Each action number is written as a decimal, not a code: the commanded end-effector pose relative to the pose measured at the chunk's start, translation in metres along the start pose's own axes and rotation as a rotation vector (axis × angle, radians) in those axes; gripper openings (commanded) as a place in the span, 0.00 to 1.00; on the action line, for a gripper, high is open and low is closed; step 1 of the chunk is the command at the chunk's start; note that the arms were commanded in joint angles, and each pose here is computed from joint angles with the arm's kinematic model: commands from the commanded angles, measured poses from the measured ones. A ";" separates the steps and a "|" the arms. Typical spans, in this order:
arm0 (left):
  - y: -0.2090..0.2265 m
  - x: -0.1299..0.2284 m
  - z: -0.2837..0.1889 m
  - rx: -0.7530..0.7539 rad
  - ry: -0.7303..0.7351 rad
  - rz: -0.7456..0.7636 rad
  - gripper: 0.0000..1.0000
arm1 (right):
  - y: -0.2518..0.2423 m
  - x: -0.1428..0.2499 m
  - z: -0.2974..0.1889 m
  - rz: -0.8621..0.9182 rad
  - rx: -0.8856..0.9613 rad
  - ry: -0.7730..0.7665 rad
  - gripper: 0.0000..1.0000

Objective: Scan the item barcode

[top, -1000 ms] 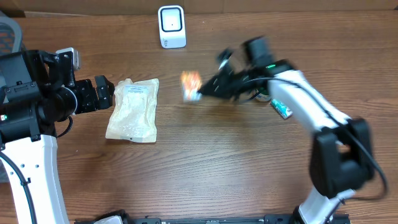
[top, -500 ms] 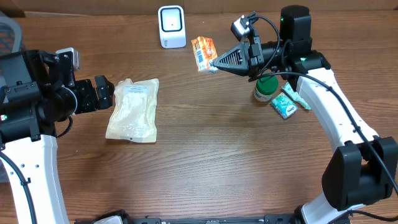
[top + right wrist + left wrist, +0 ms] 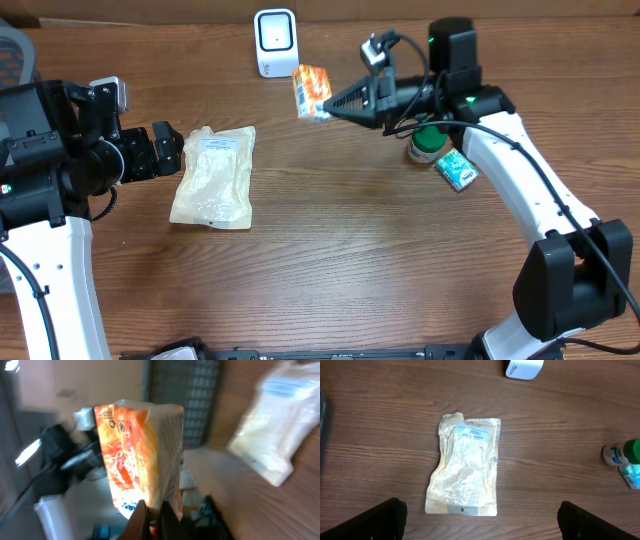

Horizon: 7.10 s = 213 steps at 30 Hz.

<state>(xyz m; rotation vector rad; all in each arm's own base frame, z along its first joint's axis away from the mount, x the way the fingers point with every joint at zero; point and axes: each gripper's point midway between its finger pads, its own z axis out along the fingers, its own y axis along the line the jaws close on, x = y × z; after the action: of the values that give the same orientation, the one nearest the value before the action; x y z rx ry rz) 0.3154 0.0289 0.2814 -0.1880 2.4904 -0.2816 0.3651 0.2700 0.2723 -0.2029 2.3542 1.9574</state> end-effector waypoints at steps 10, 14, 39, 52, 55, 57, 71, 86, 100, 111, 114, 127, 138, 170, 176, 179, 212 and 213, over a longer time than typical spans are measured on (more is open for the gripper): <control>0.001 -0.006 -0.004 -0.008 -0.021 0.015 1.00 | -0.062 -0.047 -0.025 -0.282 0.981 -0.316 0.04; 0.001 -0.006 -0.004 -0.008 -0.021 0.015 1.00 | -0.025 -0.092 -0.031 -0.437 1.106 -0.418 0.04; 0.001 -0.006 -0.004 -0.008 -0.021 0.015 1.00 | -0.122 -0.262 0.079 -1.602 1.601 -0.290 0.04; 0.001 -0.006 -0.004 -0.008 -0.021 0.015 1.00 | -0.153 -0.260 0.079 -1.613 1.499 -0.179 0.04; 0.001 -0.006 -0.004 -0.008 -0.021 0.015 0.99 | -0.155 -0.260 0.079 -1.611 1.500 -0.176 0.04; 0.001 -0.006 -0.004 -0.008 -0.021 0.015 1.00 | -0.155 -0.260 0.079 -1.612 1.500 -0.176 0.04; 0.001 -0.006 -0.004 -0.008 -0.021 0.015 1.00 | -0.099 -0.249 0.083 -1.420 1.308 -0.383 0.04; 0.001 -0.006 -0.004 -0.008 -0.021 0.015 1.00 | -0.029 -0.087 -0.042 -0.352 1.160 -0.305 0.04; 0.001 -0.006 -0.004 -0.008 -0.021 0.015 1.00 | -0.167 -0.028 -0.245 0.449 1.362 -0.338 0.04; 0.001 -0.006 -0.004 -0.008 -0.021 0.015 1.00 | -0.219 0.017 -0.241 0.573 1.277 -0.169 0.04; 0.001 -0.006 -0.004 -0.008 -0.021 0.015 1.00 | -0.218 0.023 -0.241 0.574 1.279 -0.138 0.09; 0.001 -0.006 -0.004 -0.008 -0.021 0.015 1.00 | -0.153 0.003 -0.234 0.417 1.247 -0.115 0.45; 0.001 -0.006 -0.004 -0.008 -0.021 0.015 1.00 | -0.076 -0.039 -0.060 -0.014 0.854 -0.040 0.45; 0.001 -0.006 -0.004 -0.008 -0.021 0.015 1.00 | -0.209 0.043 0.195 -0.051 0.613 0.005 0.50; 0.001 -0.006 -0.004 -0.008 -0.021 0.015 1.00 | -0.232 0.046 0.207 -0.029 0.586 0.020 0.50; 0.001 -0.006 -0.004 -0.008 -0.021 0.015 0.99 | -0.241 0.047 0.213 -0.042 0.572 0.024 0.50; 0.001 -0.006 -0.004 -0.008 -0.021 0.015 1.00 | -0.211 0.021 0.048 -0.363 0.804 0.233 0.04; 0.001 -0.006 -0.004 -0.008 -0.021 0.015 1.00 | -0.210 0.018 0.039 -0.376 0.859 0.225 0.04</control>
<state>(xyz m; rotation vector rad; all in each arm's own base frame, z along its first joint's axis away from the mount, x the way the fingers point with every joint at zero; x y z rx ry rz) 0.3155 0.0294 0.2814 -0.1889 2.4902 -0.2780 0.3596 0.2857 0.0344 -0.4998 2.9256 0.9985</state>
